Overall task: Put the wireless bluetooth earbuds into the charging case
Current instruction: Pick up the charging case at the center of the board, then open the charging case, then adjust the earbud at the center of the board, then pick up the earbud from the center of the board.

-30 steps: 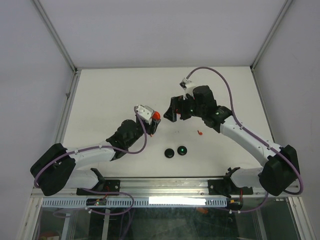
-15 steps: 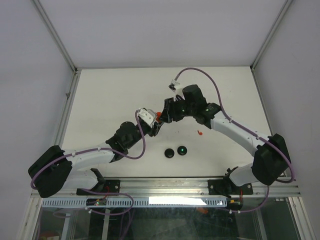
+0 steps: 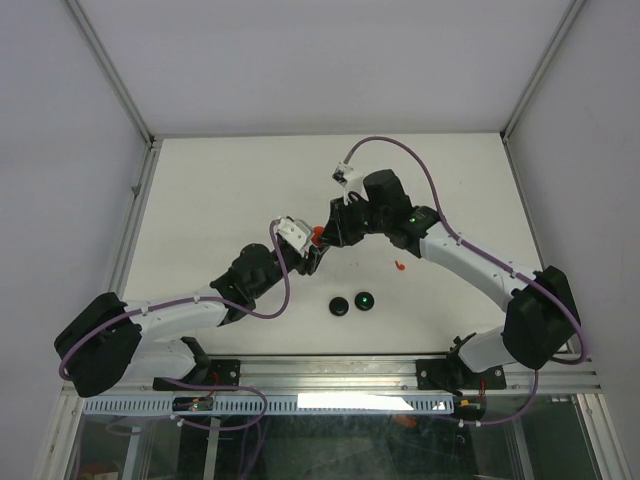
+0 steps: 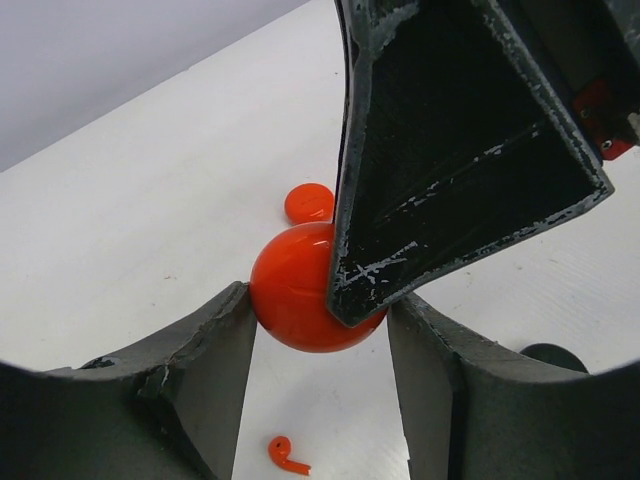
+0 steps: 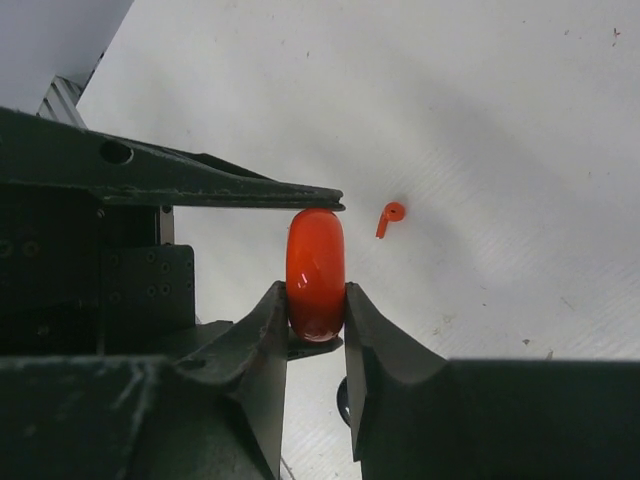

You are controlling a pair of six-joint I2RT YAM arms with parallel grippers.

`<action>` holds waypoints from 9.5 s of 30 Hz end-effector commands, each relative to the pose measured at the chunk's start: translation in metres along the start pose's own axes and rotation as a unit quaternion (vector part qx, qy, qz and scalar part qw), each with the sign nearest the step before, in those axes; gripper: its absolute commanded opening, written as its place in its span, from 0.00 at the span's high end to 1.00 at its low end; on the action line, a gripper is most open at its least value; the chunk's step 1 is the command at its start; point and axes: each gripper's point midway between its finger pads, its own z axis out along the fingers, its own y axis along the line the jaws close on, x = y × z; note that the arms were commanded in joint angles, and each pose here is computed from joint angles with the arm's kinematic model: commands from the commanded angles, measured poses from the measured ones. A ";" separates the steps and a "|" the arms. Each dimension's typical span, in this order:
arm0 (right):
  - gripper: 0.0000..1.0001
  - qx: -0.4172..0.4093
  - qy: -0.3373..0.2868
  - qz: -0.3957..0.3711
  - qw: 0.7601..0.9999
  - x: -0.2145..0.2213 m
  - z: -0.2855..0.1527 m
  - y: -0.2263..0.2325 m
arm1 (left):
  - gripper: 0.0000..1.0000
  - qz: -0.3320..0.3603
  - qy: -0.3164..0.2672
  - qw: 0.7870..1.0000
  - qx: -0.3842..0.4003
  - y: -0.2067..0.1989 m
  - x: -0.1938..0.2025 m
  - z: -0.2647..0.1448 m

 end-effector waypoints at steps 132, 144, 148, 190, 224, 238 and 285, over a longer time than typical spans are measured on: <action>0.23 -0.032 -0.074 -0.257 0.963 -0.013 -0.098 0.038 | 1.00 -0.039 -0.107 0.917 0.383 -0.101 -0.067 -0.055; 0.23 -0.026 -0.049 -0.238 0.970 -0.011 -0.089 0.032 | 1.00 -0.030 -0.111 0.921 0.371 -0.099 -0.066 -0.055; 0.22 -0.044 -0.048 -0.236 0.970 -0.011 -0.091 0.040 | 1.00 -0.054 -0.096 0.938 0.329 -0.089 -0.058 -0.044; 0.26 0.376 0.068 0.131 0.915 0.093 -0.041 -0.186 | 1.00 -0.166 -0.035 0.985 0.045 0.030 0.032 -0.041; 0.41 0.326 0.174 0.154 0.916 0.141 -0.052 -0.162 | 1.00 -0.166 -0.030 0.983 0.073 0.021 0.032 -0.041; 0.45 0.421 0.130 0.147 0.886 0.121 -0.080 -0.196 | 1.00 -0.165 -0.031 0.982 0.082 0.018 0.031 -0.042; 0.89 0.294 -0.085 -0.077 0.949 -0.024 -0.087 -0.091 | 1.00 -0.102 -0.115 0.967 0.204 -0.011 -0.029 -0.038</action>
